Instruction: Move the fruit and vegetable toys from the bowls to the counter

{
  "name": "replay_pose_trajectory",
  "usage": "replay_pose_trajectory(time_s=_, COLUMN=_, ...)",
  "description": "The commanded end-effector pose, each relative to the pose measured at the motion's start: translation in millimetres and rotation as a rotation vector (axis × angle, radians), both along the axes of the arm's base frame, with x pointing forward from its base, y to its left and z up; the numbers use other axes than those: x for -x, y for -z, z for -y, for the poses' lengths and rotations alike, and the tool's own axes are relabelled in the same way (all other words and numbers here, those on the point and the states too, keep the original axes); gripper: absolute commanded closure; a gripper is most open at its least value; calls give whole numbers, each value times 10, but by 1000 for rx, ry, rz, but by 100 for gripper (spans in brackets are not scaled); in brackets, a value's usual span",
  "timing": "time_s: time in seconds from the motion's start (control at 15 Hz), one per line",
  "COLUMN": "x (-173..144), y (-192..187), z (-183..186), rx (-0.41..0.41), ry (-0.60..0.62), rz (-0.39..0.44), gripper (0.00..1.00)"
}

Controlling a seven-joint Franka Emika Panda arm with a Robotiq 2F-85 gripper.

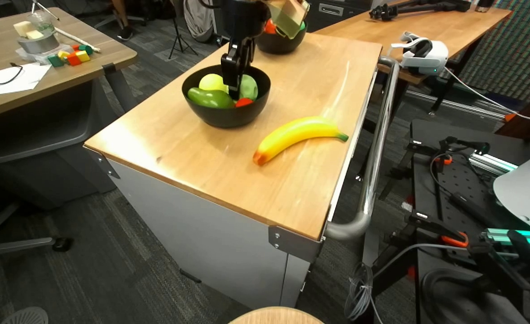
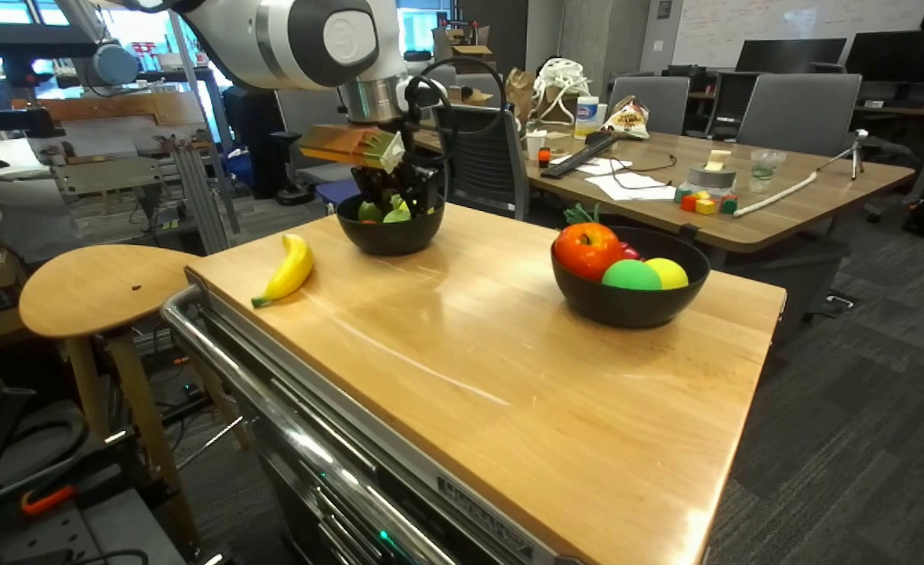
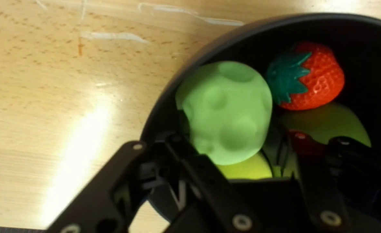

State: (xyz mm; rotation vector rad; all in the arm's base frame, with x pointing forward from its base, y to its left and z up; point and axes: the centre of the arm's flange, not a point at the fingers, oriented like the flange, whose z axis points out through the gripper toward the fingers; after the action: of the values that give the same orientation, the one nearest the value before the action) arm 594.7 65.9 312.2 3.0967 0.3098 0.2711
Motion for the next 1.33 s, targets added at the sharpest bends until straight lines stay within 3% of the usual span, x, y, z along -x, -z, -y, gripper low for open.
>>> replay_pose_trajectory(time_s=0.0, x=-35, y=-85, z=-110, rx=9, ry=-10, rz=0, gripper=77)
replay_pose_trajectory(time_s=0.2, x=-51, y=-484, z=-219, rx=-36, ry=-41, rz=28, gripper=85)
replay_pose_trajectory(time_s=0.4, x=-126, y=-1090, z=-301, rx=-58, ry=-71, rz=119, gripper=89)
replay_pose_trajectory(time_s=0.67, x=-263, y=-1624, z=-4, rx=-16, ry=-27, rz=204, gripper=91)
replay_pose_trajectory(time_s=0.87, x=-292, y=-1517, z=423, rx=14, ry=64, rz=181, gripper=90)
replay_pose_trajectory(time_s=1.0, x=-296, y=-1277, z=702, rx=51, ry=109, rz=154, gripper=91)
replay_pose_trajectory(time_s=1.27, x=-300, y=-753, z=1045, rx=48, ry=201, rz=95, gripper=91)
